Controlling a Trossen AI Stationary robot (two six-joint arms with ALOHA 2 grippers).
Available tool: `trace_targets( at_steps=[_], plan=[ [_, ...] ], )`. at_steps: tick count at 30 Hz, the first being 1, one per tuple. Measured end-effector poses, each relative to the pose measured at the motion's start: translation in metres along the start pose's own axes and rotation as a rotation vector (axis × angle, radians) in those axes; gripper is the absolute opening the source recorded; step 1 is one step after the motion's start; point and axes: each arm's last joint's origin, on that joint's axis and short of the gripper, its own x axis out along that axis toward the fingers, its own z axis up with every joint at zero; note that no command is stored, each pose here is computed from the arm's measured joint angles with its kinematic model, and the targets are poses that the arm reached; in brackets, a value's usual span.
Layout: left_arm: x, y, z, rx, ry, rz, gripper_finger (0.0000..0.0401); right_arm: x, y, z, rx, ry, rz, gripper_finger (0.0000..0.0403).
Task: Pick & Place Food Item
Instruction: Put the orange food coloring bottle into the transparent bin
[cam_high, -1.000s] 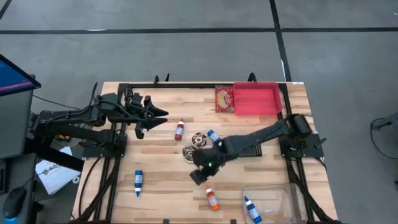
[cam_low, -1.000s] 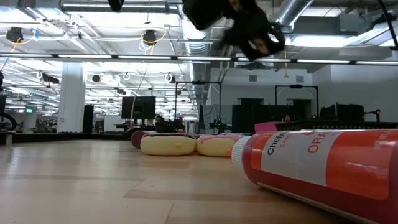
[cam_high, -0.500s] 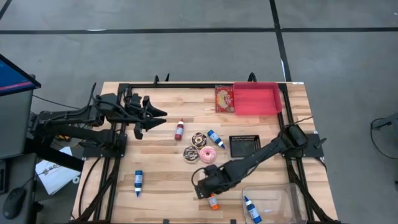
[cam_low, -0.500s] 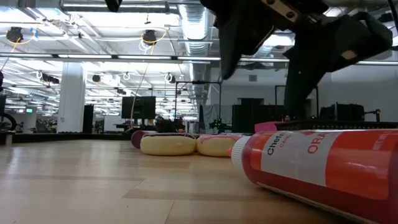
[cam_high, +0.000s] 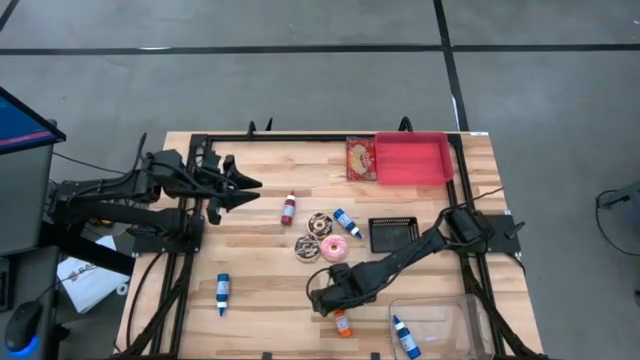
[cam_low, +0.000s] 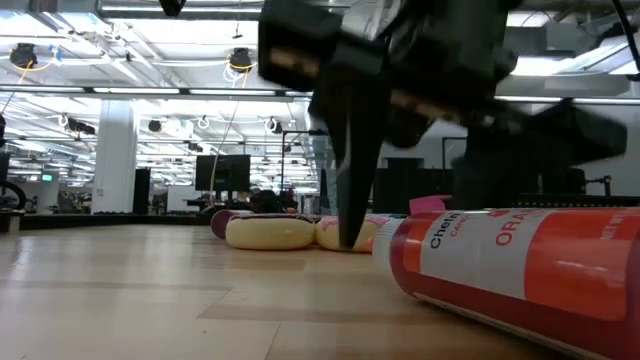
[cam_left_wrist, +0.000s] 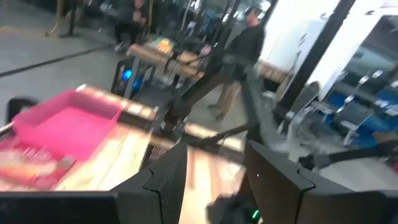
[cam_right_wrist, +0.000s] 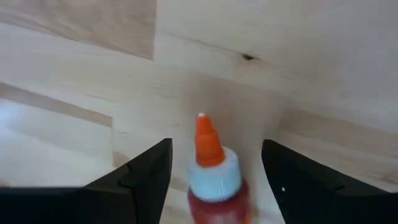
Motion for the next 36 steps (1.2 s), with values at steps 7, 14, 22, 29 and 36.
trace_targets(
  at_steps=[7,14,22,29,36],
  plan=[
    [-0.012,-0.004,0.004,-0.002,-0.019,-0.063,0.0159,0.015,-0.001,0.004,0.039,0.031,-0.040,0.0240],
    [-0.018,-0.010,0.005,-0.043,-0.015,-0.141,0.0159,0.016,-0.004,0.004,0.053,0.036,-0.068,0.0214],
    [-0.020,-0.019,0.001,-0.044,0.010,-0.207,0.0159,0.016,-0.007,0.004,0.030,0.041,-0.092,0.0133],
    [-0.020,-0.023,0.000,-0.046,0.020,-0.227,0.0159,0.016,-0.007,0.004,0.017,0.040,-0.095,0.0107],
    [-0.020,-0.024,-0.001,-0.046,0.019,-0.227,0.0159,0.007,0.003,0.004,-0.053,-0.023,-0.074,0.0116]
  ],
)
